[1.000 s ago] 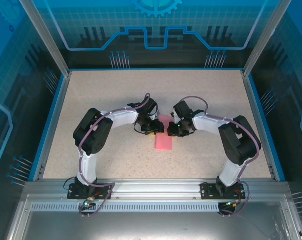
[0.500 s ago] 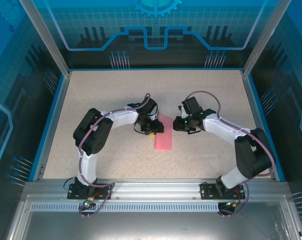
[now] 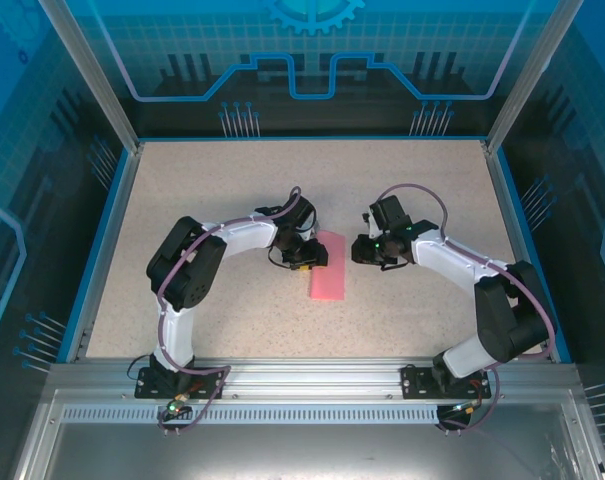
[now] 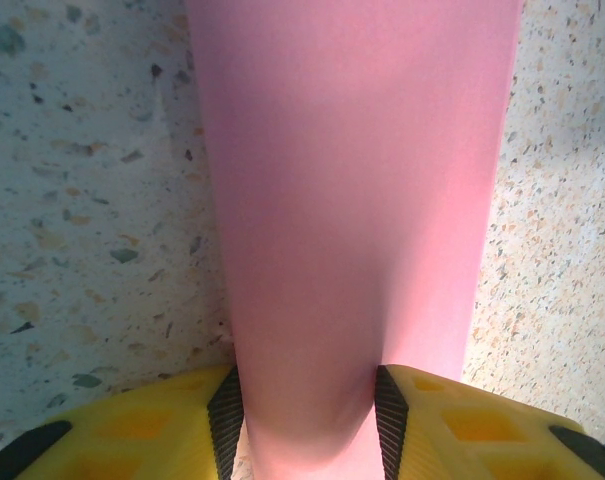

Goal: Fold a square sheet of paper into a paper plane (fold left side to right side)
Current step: Hold the square sheet of paper at the center of the table.

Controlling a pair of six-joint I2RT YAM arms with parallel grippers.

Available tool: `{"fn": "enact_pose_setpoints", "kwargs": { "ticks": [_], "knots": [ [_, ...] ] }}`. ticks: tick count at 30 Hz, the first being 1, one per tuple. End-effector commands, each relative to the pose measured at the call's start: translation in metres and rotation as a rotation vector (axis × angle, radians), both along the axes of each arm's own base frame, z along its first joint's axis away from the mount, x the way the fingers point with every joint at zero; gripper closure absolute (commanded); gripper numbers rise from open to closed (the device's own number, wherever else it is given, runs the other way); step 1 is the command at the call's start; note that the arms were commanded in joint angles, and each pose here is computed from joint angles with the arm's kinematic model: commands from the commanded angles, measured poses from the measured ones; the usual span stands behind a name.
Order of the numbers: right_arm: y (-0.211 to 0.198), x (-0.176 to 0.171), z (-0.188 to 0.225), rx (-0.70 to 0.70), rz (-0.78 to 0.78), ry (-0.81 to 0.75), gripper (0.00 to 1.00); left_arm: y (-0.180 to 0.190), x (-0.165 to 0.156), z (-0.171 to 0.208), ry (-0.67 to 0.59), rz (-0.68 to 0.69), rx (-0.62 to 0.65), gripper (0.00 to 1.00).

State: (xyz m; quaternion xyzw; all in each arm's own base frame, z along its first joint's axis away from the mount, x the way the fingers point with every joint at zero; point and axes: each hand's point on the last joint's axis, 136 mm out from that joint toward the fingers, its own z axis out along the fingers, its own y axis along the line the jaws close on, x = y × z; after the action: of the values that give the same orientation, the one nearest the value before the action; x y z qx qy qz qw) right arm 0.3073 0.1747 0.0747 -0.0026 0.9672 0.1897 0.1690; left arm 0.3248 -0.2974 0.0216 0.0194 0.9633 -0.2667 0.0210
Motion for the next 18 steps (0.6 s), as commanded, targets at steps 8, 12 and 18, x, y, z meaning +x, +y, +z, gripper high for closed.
{"fn": "enact_pose_setpoints", "kwargs": {
  "ticks": [8, 12, 18],
  "knots": [
    [0.023, 0.001, -0.006, 0.107, 0.046, 0.042, 0.80, 0.014, -0.011, -0.026, 0.054, 0.002, 0.090, 0.57],
    [0.034, 0.006, -0.015, 0.122, 0.055, 0.067, 0.82, 0.015, -0.011, -0.026, 0.055, 0.000, 0.093, 0.57],
    [0.041, 0.009, -0.022, 0.112, 0.072, 0.083, 0.82, 0.015, -0.013, -0.030, 0.064, -0.011, 0.107, 0.57]
  ]
}}
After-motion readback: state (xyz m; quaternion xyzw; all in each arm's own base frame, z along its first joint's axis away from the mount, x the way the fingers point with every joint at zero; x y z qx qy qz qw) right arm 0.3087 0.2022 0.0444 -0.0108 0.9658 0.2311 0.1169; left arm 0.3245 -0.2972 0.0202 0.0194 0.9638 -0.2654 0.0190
